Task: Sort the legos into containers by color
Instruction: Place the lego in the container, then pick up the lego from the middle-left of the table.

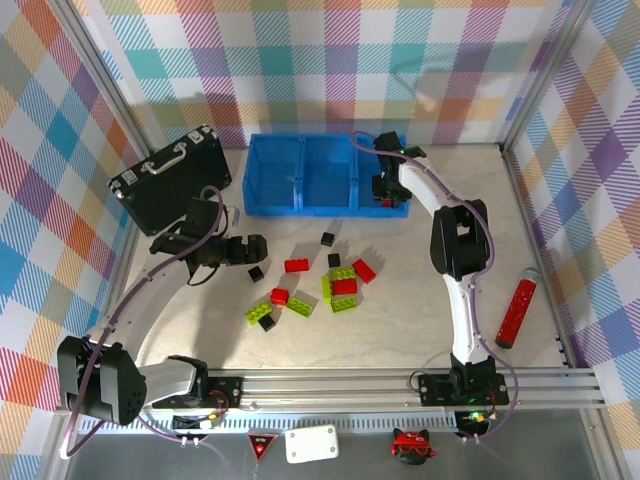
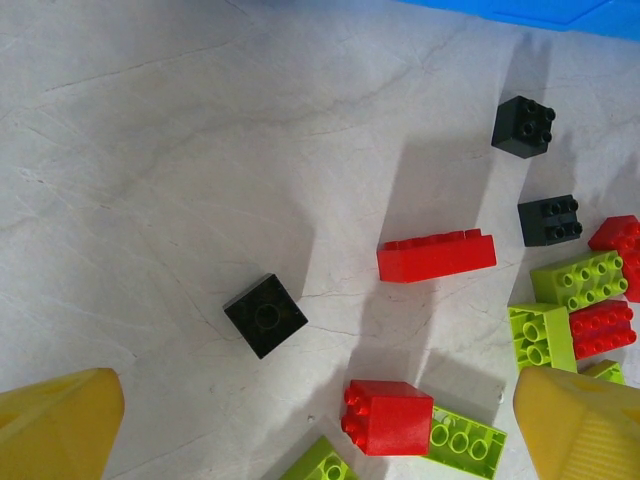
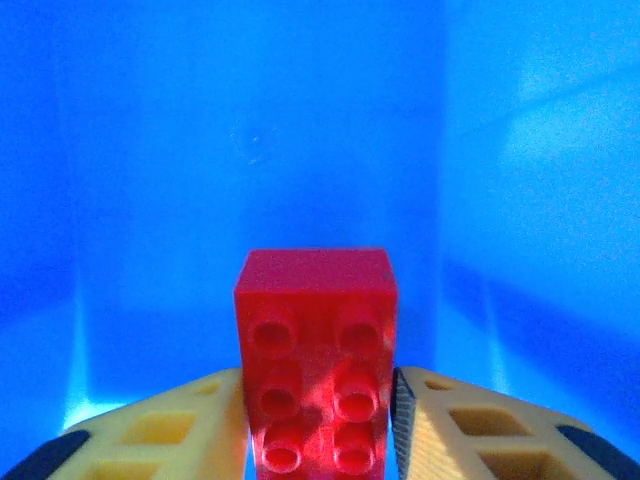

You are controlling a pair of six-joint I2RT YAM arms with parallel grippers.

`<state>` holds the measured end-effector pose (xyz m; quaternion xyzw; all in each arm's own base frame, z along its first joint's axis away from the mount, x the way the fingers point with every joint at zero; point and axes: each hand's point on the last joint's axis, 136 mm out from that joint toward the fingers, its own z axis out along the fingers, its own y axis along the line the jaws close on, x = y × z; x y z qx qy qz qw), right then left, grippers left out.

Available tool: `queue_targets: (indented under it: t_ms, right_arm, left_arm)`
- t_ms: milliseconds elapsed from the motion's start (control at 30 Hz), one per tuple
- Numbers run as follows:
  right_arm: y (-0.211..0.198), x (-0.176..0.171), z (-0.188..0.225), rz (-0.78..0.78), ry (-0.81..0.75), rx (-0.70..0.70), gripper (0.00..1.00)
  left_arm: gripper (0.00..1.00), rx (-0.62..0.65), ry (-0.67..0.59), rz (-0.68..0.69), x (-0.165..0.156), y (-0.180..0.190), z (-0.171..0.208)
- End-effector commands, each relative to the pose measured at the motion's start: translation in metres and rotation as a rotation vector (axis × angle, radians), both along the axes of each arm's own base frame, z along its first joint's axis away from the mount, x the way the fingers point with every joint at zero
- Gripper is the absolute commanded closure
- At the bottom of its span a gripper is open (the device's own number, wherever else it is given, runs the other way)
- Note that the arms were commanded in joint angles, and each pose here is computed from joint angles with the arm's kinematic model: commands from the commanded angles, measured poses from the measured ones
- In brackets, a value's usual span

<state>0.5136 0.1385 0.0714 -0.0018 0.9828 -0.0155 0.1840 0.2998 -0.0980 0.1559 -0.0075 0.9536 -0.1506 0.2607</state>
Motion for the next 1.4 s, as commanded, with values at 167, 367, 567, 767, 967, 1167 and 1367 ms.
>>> queue_targets:
  t_ms: [167,367,567,767,967,1167,1367]
  right_arm:
    - [-0.017,-0.004,0.02,0.017,-0.02,-0.061,0.47]
    - [0.002,-0.008,0.054,0.048,-0.07,0.074,0.47]
    - [0.023,-0.025,0.099,0.081,-0.114,0.225,0.47]
    - [0.03,-0.056,0.123,0.08,-0.121,0.334,0.47]
    - [0.018,-0.092,0.125,0.042,-0.134,0.352,0.47]
    - [0.006,-0.118,0.108,0.016,-0.106,0.328,0.47]
    - [0.001,-0.135,0.103,0.008,-0.096,0.331,0.48]
  left_arm:
    - [0.0,-0.025,0.049,0.041,0.0,0.0,-0.009]
    - [0.0,-0.029,0.057,0.081,0.01,-0.002,-0.009]
    - [0.01,0.087,0.104,0.087,0.018,-0.003,-0.021]
    - [0.01,0.156,0.096,0.152,0.022,0.001,-0.033]
    - [0.02,0.154,0.12,0.296,0.022,0.009,-0.045]
    - [0.08,0.153,0.153,0.341,0.018,-0.004,-0.065]
    - [0.2,0.163,0.177,0.369,0.017,-0.01,-0.081]
